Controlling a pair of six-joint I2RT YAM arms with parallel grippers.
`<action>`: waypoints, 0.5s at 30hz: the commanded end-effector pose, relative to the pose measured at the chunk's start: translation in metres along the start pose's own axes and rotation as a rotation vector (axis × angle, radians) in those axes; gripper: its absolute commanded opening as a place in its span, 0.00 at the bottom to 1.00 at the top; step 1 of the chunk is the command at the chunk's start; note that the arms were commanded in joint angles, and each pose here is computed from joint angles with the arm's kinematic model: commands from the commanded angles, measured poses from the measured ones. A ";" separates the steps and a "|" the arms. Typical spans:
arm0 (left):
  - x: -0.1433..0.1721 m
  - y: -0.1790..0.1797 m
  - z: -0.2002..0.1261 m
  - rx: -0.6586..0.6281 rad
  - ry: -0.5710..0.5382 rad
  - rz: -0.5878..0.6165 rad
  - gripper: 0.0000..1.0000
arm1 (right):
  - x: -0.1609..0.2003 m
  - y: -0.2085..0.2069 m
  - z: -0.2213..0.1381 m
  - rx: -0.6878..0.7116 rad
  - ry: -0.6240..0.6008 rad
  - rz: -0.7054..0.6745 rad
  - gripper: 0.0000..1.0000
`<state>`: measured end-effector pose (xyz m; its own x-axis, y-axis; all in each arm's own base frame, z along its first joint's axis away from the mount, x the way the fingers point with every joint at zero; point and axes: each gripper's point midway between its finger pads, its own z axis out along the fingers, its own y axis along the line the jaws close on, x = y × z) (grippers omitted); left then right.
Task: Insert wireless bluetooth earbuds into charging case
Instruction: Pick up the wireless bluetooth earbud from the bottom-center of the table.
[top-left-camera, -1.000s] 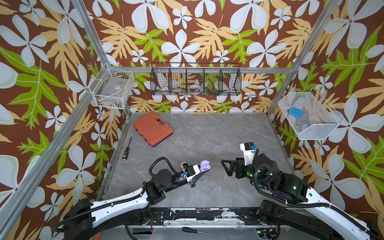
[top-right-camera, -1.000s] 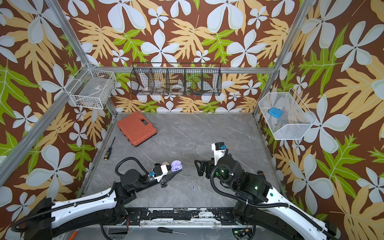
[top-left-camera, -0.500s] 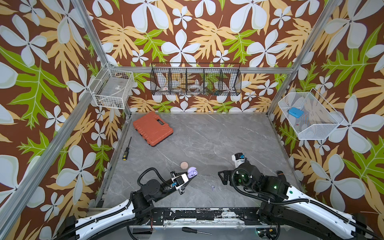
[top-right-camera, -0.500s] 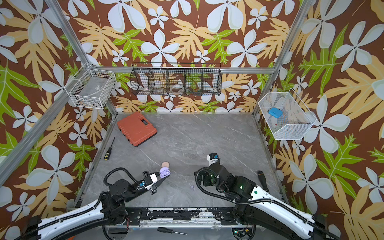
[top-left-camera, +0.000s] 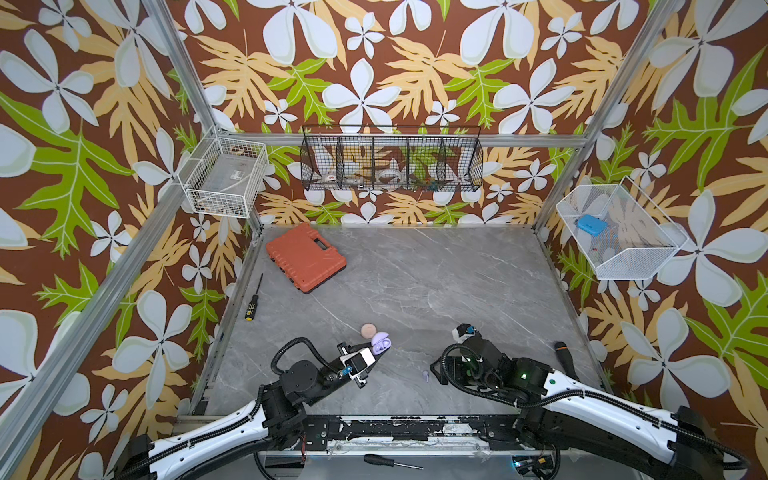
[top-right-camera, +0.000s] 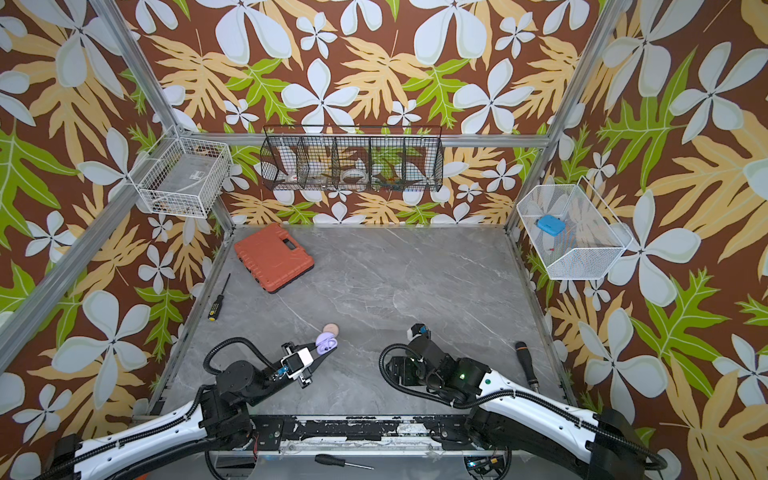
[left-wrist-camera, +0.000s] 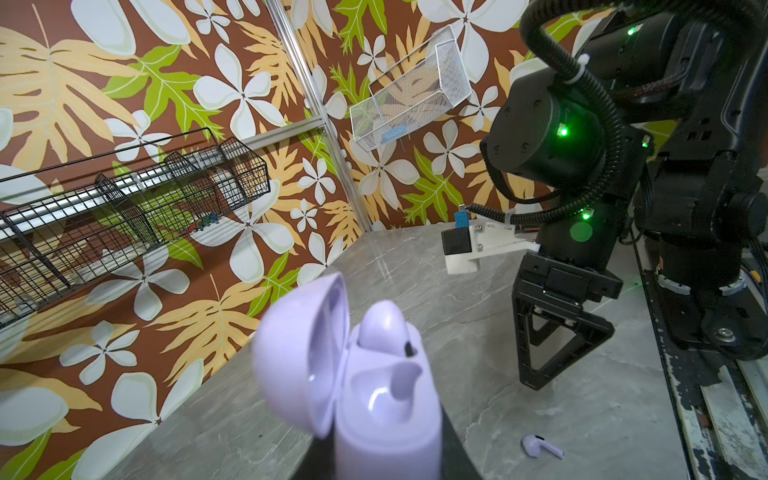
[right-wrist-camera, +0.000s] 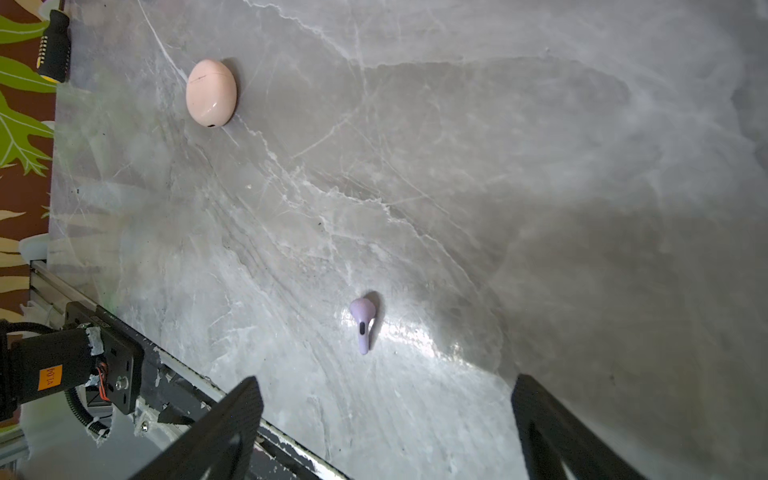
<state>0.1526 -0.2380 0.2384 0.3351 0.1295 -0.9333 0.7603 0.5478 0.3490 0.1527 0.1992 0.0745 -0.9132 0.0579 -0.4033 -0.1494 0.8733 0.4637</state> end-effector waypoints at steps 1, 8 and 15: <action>0.001 0.000 0.001 -0.002 0.005 0.016 0.00 | -0.003 0.007 0.002 -0.015 -0.006 0.012 0.89; 0.003 -0.003 0.003 0.016 0.011 0.012 0.00 | 0.005 -0.011 0.009 0.154 0.064 -0.016 0.77; 0.005 -0.005 0.003 0.024 0.020 0.022 0.00 | 0.007 0.007 0.013 0.209 0.109 -0.097 0.73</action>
<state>0.1533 -0.2415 0.2306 0.3333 0.1592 -0.9293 0.7643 0.5315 0.3652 0.1489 0.2165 0.0648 -0.9388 -0.0566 -0.3397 -0.1657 0.9389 0.3017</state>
